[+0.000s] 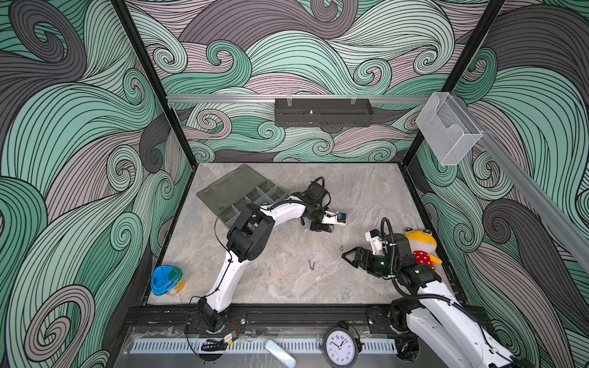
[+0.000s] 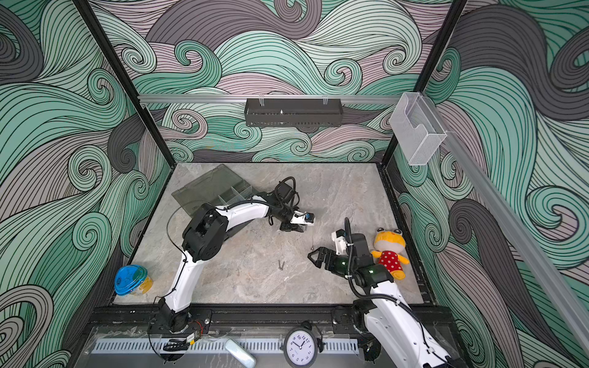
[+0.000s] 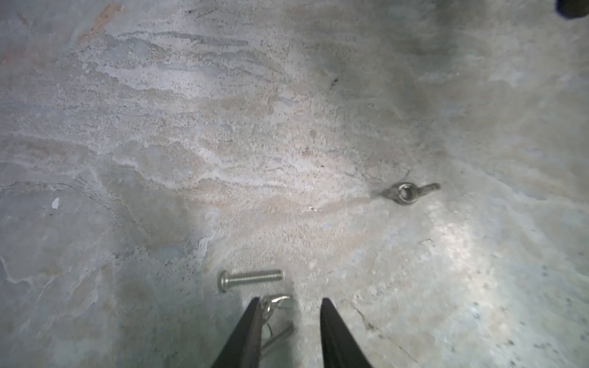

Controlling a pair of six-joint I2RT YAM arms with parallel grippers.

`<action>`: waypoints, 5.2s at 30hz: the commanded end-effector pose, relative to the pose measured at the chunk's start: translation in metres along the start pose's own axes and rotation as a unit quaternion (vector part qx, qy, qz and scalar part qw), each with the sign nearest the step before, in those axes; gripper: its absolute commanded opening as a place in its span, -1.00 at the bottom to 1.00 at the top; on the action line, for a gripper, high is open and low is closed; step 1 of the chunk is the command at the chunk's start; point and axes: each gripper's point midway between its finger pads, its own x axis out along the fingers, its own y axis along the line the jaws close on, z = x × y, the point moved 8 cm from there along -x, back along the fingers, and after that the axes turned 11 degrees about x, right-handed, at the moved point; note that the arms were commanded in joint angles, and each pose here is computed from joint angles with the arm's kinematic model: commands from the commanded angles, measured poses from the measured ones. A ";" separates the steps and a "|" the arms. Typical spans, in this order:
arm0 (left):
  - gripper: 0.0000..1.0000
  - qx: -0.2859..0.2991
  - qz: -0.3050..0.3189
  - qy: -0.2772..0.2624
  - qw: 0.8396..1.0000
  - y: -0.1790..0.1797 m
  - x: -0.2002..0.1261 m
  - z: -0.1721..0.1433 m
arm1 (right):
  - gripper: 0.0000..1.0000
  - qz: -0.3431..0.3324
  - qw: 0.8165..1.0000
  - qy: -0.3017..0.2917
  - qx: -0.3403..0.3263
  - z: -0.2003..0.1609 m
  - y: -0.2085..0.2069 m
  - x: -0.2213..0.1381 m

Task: Sort the screws and nuts into containers
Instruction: Pick up the nut at the center of the table, then place the nut into the container, then pick up the nut from the center of the table.

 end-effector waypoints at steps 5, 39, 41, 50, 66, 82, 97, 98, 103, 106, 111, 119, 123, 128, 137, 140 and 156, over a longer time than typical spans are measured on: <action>-0.32 -0.019 0.010 0.068 0.997 0.006 0.015 -0.008 | 0.99 0.003 1.000 -0.001 -0.006 0.001 0.000 -0.002; -0.67 0.003 -0.051 0.123 0.991 -0.009 0.033 -0.015 | 0.99 0.008 1.000 0.002 0.000 0.004 -0.003 0.000; -0.75 0.001 -0.046 0.127 0.991 -0.007 0.030 -0.014 | 0.99 0.008 1.000 0.001 0.001 0.004 -0.004 0.001; -0.86 -0.038 0.065 0.103 0.992 0.022 -0.019 0.011 | 0.99 0.000 1.000 0.000 0.001 0.015 -0.001 0.008; -0.89 -0.287 0.273 0.116 0.911 0.048 -0.159 -0.110 | 0.99 0.046 0.993 0.026 -0.103 0.077 0.100 0.046; -0.71 -0.398 0.295 0.166 0.853 0.034 -0.175 -0.185 | 0.99 0.029 0.993 0.060 -0.093 0.079 0.092 0.084; -0.34 -0.363 0.254 0.034 0.896 -0.031 -0.245 -0.074 | 0.93 -0.219 0.974 0.013 -0.048 0.073 0.018 0.048; -0.26 -0.343 0.227 0.002 0.912 -0.046 -0.246 -0.060 | 0.89 -0.226 0.973 0.017 -0.043 0.071 0.012 0.049; 0.97 -0.234 0.171 -0.054 0.955 -0.109 -0.235 -0.018 | 0.58 -0.240 0.969 0.042 -0.038 0.066 0.001 0.057; 0.97 -0.180 0.190 -0.089 0.961 -0.128 -0.222 -0.012 | 0.30 -0.238 0.969 0.052 -0.041 0.065 0.001 0.062; 0.97 -0.155 0.145 -0.081 0.974 -0.137 -0.210 -0.003 | 0.20 -0.268 0.958 0.062 -0.079 0.062 0.013 0.071; 0.97 -0.134 0.136 -0.069 0.979 -0.144 -0.205 -0.003 | -0.01 -0.295 0.950 0.044 -0.087 0.064 0.009 0.078; 0.97 -0.134 0.143 -0.055 0.979 -0.143 -0.204 -0.006 | -0.14 -0.291 0.951 0.052 -0.089 0.066 0.009 0.085; 0.97 -0.135 0.142 -0.047 0.979 -0.143 -0.202 -0.008 | -0.25 -0.282 0.954 0.064 -0.086 0.067 0.011 0.095; 0.97 -0.136 0.141 -0.043 0.980 -0.143 -0.200 -0.008 | -0.32 -0.273 0.956 0.063 -0.088 0.069 0.017 0.098; 0.97 -0.135 0.140 -0.043 0.980 -0.144 -0.200 -0.008 | -0.39 -0.277 0.955 0.073 -0.082 0.068 0.016 0.101; 0.97 -0.134 0.137 -0.035 0.981 -0.145 -0.197 -0.009 | -0.66 -0.287 0.952 0.083 -0.073 0.060 0.012 0.098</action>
